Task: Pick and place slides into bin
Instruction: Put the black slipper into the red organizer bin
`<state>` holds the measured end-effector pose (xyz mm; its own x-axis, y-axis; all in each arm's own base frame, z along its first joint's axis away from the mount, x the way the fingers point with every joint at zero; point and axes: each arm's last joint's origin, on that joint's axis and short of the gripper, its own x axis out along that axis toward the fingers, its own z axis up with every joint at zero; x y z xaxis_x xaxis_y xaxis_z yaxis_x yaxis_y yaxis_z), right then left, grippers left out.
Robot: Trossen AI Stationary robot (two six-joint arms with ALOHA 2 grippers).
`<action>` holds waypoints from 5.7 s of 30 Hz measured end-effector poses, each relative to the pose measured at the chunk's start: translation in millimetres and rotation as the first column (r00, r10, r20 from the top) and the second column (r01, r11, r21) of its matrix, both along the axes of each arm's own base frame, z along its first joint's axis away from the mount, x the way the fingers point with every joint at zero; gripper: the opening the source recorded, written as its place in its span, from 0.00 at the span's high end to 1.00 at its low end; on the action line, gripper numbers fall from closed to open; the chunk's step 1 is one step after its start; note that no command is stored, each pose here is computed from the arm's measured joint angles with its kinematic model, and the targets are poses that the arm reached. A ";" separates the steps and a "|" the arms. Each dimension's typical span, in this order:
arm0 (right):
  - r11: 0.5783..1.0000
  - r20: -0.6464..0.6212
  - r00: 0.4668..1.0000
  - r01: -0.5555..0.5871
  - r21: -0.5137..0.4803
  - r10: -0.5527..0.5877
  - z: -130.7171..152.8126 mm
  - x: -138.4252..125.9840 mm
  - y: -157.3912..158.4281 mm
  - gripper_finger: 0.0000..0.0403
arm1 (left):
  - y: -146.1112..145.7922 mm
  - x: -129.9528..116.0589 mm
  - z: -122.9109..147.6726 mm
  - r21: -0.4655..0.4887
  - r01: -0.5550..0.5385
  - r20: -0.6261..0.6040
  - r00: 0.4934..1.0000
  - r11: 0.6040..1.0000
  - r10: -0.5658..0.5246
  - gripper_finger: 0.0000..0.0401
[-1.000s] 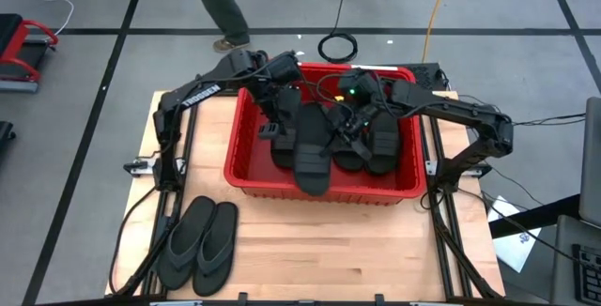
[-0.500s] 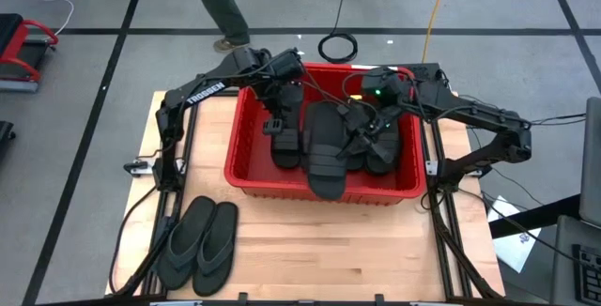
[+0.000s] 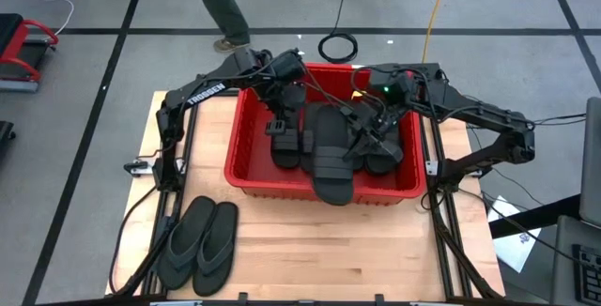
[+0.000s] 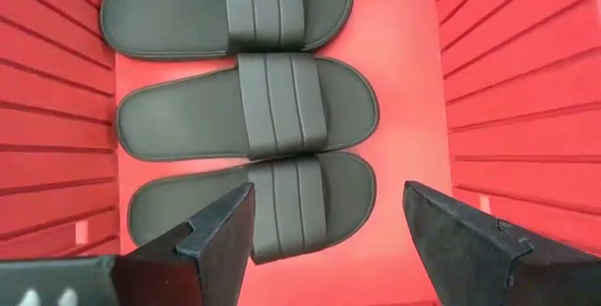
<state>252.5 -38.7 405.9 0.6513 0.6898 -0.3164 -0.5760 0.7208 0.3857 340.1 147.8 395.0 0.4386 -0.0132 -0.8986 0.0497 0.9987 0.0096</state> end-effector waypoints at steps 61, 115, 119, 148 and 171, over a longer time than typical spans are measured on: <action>0.939 -0.026 0.946 0.324 0.110 -0.324 -105.7 32.1 -110.9 1.00 | -62.3 8.4 15.7 0.101 0.181 -0.044 0.983 0.978 -0.178 0.34; 0.983 0.134 0.977 0.149 0.106 -0.163 -79.3 25.8 -45.6 0.99 | -55.5 12.5 17.5 0.137 0.189 0.004 0.981 0.972 -0.192 0.34; 0.981 0.130 0.977 0.152 0.122 -0.167 -77.2 25.3 -45.3 0.99 | -55.1 13.0 17.9 0.141 0.191 0.011 0.981 0.971 -0.195 0.34; 0.977 0.149 0.967 0.192 0.095 -0.205 -76.3 25.8 -46.4 0.99 | -57.1 14.4 18.3 0.141 0.203 0.022 0.978 0.969 -0.208 0.34; 0.966 0.200 0.945 0.257 0.026 -0.257 -75.8 22.8 -54.5 0.99 | -94.4 26.9 22.0 0.208 0.303 0.064 0.945 0.930 -0.322 0.34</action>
<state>275.3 -93.3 330.1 0.8564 0.4904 -0.1617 -0.4364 0.8548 0.2808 367.0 53.4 417.0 0.5238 0.0060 -0.8518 0.3484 0.9110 0.2207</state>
